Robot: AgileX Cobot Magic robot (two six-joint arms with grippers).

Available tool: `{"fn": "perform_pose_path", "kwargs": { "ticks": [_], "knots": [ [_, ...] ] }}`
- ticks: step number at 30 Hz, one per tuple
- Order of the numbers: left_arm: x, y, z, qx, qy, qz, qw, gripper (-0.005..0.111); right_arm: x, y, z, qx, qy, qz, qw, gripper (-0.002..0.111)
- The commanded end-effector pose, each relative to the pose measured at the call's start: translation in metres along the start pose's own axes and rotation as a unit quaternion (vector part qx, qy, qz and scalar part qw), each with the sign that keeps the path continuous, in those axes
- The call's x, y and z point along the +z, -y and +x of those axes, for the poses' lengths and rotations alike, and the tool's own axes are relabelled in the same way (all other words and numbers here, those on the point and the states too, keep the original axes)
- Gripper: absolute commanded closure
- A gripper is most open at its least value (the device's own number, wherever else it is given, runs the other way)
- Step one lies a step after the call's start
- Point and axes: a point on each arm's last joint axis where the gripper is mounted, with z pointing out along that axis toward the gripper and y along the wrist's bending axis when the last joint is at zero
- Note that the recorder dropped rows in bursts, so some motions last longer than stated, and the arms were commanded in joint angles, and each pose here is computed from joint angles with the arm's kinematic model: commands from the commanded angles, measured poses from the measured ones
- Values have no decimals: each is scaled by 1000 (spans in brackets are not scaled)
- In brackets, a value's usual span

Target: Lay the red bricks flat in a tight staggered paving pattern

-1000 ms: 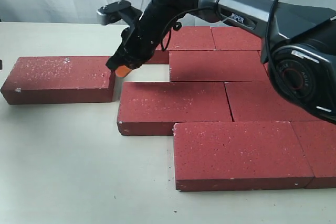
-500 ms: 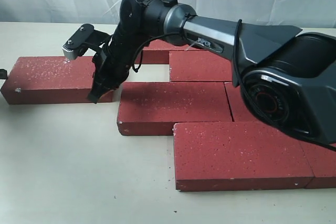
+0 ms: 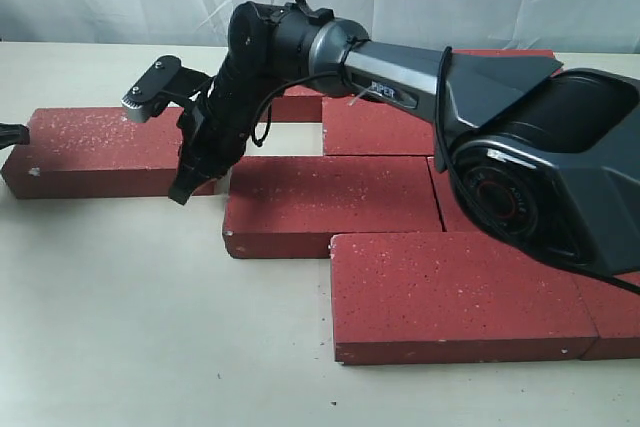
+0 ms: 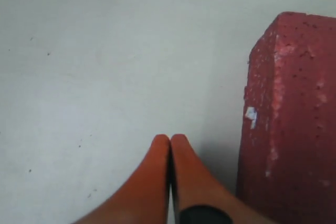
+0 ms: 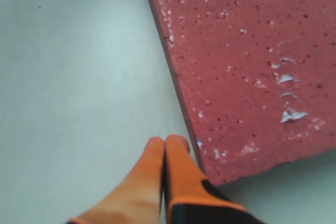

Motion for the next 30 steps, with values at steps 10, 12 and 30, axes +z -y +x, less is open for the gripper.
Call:
{"fn": "perform_pose_path", "kwargs": {
  "ticks": [10,12,30],
  "knots": [
    [17,19,-8,15,13,3,1000,107,7,5,1,5,11,9,1000,108],
    [22,19,-8,15,8,5,1000,107,7,5,1,5,10,9,1000,108],
    [23,45,-9,48,11,24,999,107,-5,4,2,-2,-20,17,1000,108]
  ]
}}
